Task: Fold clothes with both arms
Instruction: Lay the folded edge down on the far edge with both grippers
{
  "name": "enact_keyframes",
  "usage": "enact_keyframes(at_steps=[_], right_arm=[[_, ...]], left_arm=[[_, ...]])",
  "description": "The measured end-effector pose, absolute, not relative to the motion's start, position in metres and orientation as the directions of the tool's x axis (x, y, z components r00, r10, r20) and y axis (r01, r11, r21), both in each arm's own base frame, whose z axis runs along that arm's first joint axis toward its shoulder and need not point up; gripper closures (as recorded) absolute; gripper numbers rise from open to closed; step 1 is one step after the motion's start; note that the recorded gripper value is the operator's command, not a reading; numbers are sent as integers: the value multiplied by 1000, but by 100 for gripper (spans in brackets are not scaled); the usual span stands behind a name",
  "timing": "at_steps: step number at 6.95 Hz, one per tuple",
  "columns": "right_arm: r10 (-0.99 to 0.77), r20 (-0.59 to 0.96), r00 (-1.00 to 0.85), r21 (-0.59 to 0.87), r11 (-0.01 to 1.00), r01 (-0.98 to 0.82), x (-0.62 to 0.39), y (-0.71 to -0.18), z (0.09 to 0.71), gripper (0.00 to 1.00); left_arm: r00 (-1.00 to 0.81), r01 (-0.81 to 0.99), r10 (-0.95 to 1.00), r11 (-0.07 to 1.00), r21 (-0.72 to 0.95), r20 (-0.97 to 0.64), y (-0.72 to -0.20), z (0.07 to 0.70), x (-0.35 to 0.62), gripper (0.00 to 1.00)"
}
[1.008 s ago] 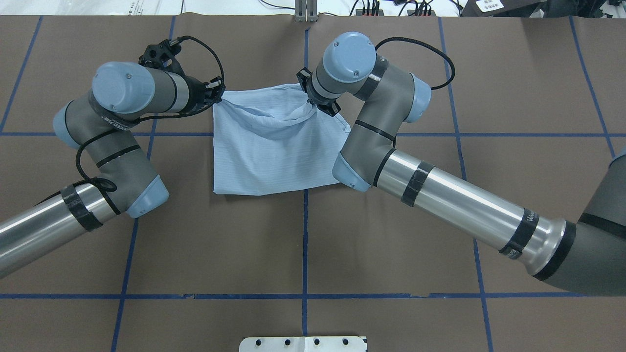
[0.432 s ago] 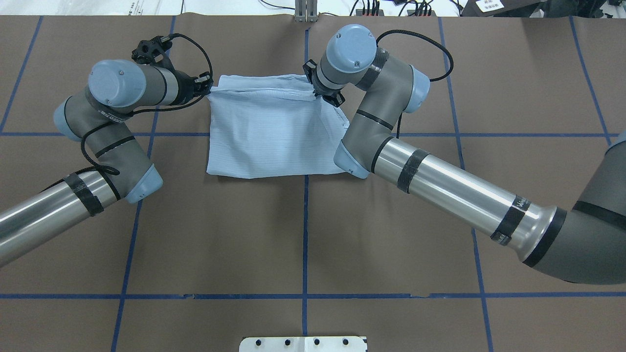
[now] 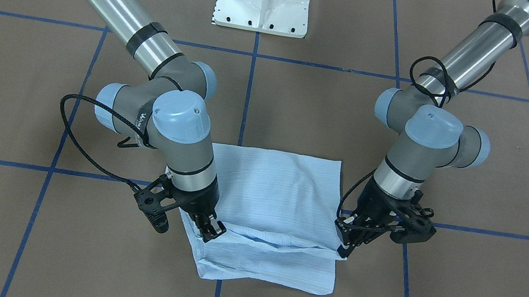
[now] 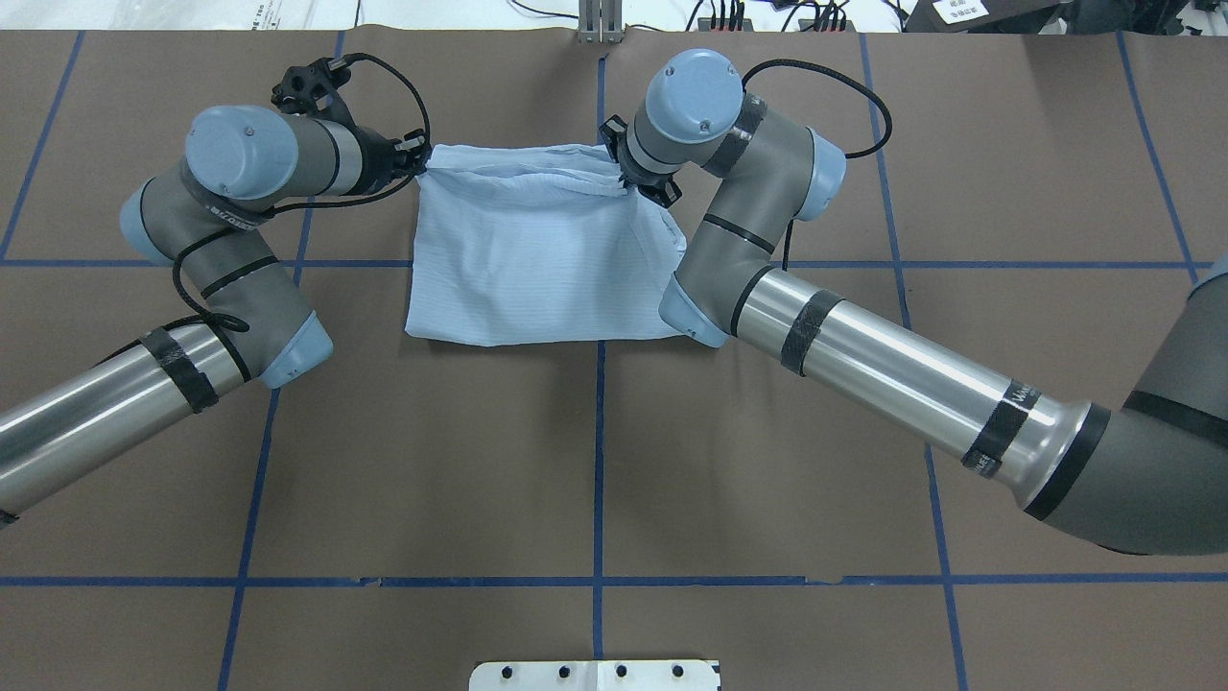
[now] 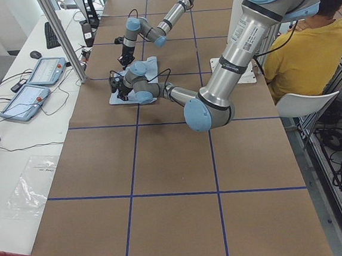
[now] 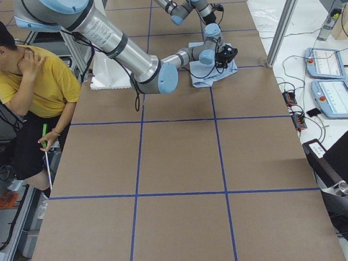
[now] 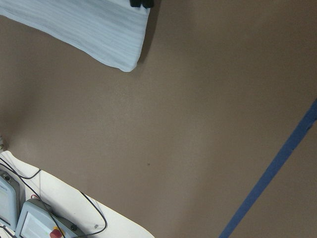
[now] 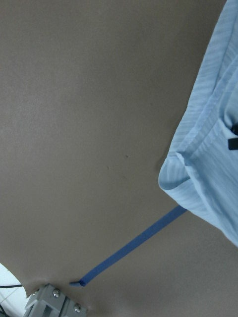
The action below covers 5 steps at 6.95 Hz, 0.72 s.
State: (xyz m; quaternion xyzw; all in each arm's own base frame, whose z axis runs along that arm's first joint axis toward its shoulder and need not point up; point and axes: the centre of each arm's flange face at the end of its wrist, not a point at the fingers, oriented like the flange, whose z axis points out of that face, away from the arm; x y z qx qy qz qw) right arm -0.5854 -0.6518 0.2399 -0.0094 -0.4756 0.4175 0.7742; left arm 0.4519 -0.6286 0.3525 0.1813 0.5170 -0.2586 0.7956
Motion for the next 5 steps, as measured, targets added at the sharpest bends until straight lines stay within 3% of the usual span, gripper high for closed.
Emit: enact_keyframes(at_steps=[4,5], right_arm=[[642,742,196,-387,647,-657,-590,-662,249,100],[636,745,203,-377,652,-658,-591,-663,250,32]], left_arm=[[331,605,-212,796,35,-920,-645,362,461,100],[332,606,-210,794,37,-919,-648,363,461,89]])
